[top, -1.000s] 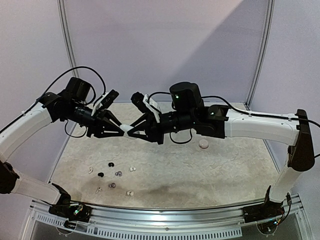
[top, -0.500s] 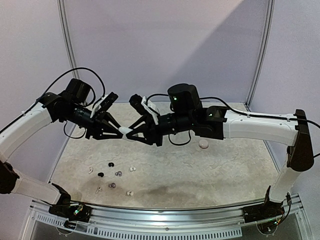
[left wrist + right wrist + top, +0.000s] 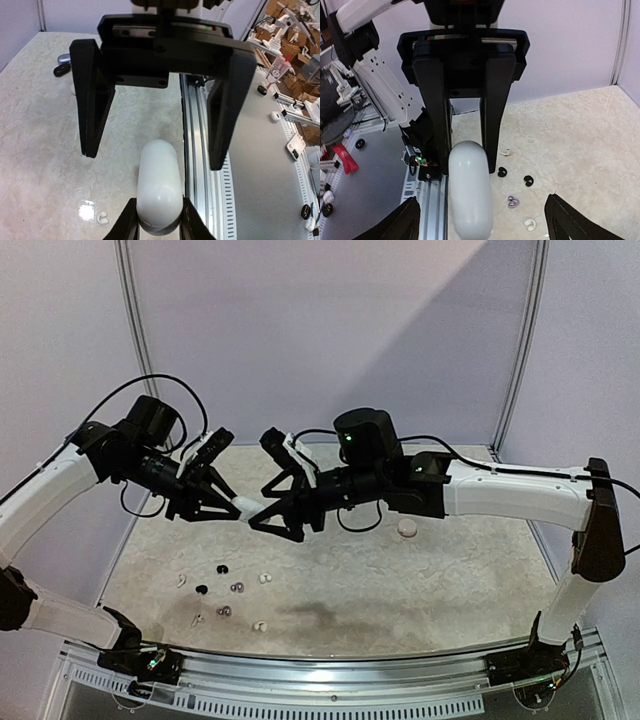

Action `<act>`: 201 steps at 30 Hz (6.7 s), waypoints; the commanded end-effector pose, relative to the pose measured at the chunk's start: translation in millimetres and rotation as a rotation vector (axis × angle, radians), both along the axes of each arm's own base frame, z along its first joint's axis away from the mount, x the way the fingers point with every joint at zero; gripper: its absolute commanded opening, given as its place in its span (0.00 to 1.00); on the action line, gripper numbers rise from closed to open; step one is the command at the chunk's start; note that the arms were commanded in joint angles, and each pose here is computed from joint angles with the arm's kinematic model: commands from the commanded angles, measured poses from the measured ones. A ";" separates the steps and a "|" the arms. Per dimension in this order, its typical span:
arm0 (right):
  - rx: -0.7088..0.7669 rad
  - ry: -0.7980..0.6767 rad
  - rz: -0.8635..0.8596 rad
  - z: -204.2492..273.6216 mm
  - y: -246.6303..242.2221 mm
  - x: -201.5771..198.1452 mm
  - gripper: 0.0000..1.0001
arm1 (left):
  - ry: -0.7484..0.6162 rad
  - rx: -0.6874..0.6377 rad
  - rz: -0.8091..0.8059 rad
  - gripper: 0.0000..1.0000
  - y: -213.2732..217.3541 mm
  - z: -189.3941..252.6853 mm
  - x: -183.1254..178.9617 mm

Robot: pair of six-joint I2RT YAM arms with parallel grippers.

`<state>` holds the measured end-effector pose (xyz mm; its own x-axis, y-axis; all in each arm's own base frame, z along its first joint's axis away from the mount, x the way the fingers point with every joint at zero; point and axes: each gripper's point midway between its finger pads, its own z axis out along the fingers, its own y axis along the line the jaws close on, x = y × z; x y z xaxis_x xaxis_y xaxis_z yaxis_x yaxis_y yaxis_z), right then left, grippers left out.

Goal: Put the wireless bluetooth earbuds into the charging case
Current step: Pass from the left arm to the right, then pass from the right arm to the left, then open the charging case at the center of the board, then pick up the left earbud from the center of the board.

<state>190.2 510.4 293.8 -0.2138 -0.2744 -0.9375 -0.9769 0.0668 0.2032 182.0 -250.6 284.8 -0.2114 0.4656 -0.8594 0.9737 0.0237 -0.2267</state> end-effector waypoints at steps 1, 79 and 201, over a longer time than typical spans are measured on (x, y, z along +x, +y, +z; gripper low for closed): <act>0.099 0.019 -0.018 31.1 0.1 4.2 0.92 | -0.038 0.055 0.165 0.00 25.6 22.4 15.1; 0.231 -0.099 0.253 46.9 66.6 -37.1 0.00 | -0.277 -0.586 0.474 0.53 78.0 24.5 -29.5; -0.063 0.065 -0.209 14.9 29.1 58.6 0.58 | -0.136 -0.470 0.752 0.00 98.0 -5.0 10.0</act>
<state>235.8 565.3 327.8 -0.2539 -0.1987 -0.9466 -0.9656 0.1082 0.2363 176.8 -166.8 284.1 -0.2158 -0.1383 -0.9666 0.8204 0.5111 -0.2563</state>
